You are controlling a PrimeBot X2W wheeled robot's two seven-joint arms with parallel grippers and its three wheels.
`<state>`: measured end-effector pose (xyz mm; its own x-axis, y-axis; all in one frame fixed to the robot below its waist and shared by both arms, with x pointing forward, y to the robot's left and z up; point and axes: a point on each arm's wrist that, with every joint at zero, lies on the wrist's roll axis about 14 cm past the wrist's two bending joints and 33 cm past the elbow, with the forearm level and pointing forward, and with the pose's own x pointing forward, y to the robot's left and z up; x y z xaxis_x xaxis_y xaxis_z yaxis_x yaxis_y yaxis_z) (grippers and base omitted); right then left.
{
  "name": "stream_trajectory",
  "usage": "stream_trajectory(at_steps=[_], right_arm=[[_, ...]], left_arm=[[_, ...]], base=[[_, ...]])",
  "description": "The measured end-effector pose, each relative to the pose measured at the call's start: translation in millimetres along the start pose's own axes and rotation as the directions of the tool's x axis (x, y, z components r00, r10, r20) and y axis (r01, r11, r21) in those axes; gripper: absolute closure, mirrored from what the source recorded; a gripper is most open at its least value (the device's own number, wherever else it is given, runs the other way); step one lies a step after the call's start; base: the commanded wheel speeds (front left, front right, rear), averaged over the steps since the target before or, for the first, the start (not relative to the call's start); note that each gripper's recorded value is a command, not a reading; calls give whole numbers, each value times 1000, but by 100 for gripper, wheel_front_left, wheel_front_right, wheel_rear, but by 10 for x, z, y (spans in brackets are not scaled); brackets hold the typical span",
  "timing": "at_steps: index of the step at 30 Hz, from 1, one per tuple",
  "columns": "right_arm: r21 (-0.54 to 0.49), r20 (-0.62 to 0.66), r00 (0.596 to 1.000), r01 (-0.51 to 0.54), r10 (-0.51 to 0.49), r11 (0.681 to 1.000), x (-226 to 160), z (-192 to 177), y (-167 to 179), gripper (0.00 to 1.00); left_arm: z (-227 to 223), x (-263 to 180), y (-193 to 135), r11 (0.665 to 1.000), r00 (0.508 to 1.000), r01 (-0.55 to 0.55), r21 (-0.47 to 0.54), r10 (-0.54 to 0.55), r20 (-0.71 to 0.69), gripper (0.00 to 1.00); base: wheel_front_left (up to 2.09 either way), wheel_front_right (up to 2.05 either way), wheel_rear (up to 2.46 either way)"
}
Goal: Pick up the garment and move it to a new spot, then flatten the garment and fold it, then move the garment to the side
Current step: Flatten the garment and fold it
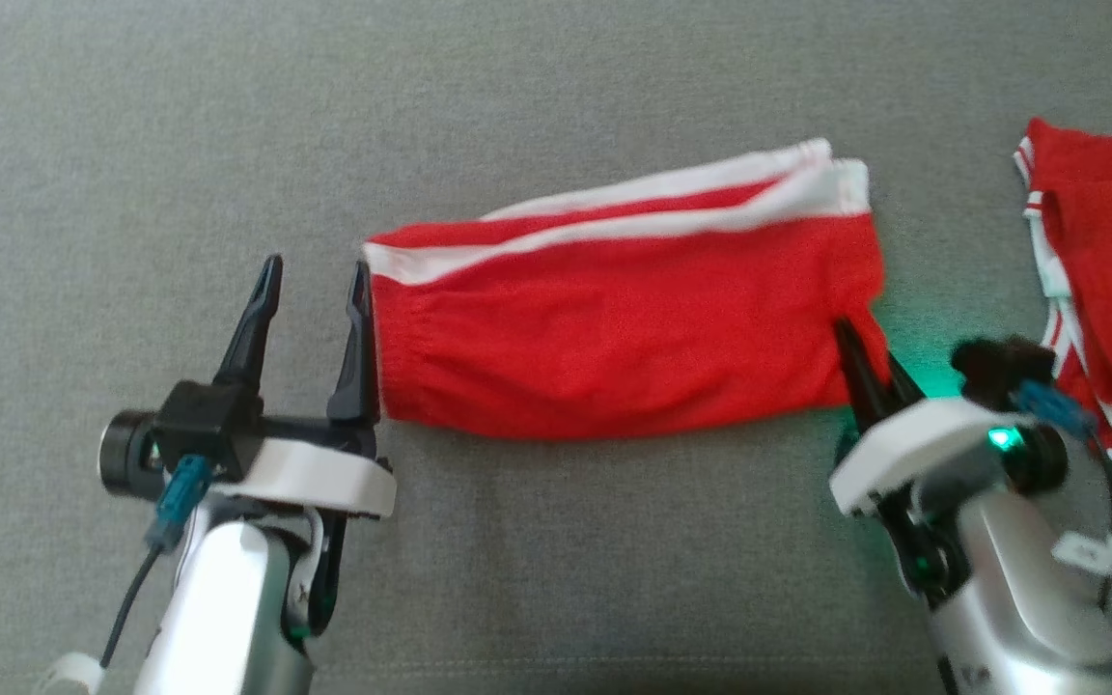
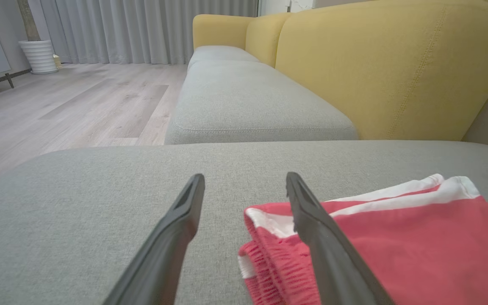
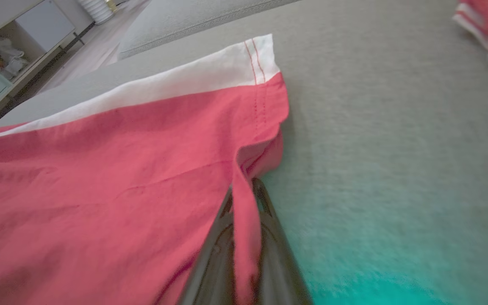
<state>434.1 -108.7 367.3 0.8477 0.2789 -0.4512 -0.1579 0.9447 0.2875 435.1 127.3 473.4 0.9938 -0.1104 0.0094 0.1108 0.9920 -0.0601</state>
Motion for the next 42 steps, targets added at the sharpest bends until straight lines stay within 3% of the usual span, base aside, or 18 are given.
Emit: stream_trajectory(at_steps=[8, 14, 18, 21, 25, 30, 38, 41, 42], right_arm=[[67, 9, 995, 97, -97, 993, -306, -106, -268, 100], [73, 23, 995, 100, -102, 992, -319, -14, -278, 100], [21, 65, 997, 39, -41, 999, -286, 212, -75, 100], [-53, 105, 991, -75, 81, 996, -214, 486, 339, 100], [-157, 121, 951, -266, 286, 951, -181, 751, 1061, 100], [-179, 14, 878, -469, 478, 865, -261, 502, 1759, 100], [-125, -133, 797, -603, 589, 788, -301, -11, 2154, 100], [-126, -154, 791, -610, 592, 782, -270, -61, 2170, 100], [-128, -159, 790, -611, 592, 781, -257, -79, 2169, 82]], left_arm=[[12, -62, -32, 1000, 1000, 5, -4, -5, -1, 0], [19, -58, -33, 1000, 1000, 6, -4, -6, 1, 0], [51, -64, -39, 1000, 1000, 9, -4, -9, 10, 0], [96, -83, -29, 1000, 1000, 6, -1, -6, 20, 0], [154, -128, 8, 1000, 999, -5, 4, 5, 32, 0], [174, -218, 68, 1000, 999, -22, 6, 22, 31, 0], [132, -306, 195, 998, 998, -63, 5, 63, 14, 0], [109, -313, 208, 998, 998, -68, 6, 68, 6, 0], [100, -314, 211, 998, 998, -68, 6, 68, 4, 0]], base=[[0, 0, 0], [0, 0, 0], [0, 0, 0], [0, 0, 0], [0, 0, 0], [0, 0, 0], [0, 0, 0], [0, 0, 0], [0, 0, 0]])
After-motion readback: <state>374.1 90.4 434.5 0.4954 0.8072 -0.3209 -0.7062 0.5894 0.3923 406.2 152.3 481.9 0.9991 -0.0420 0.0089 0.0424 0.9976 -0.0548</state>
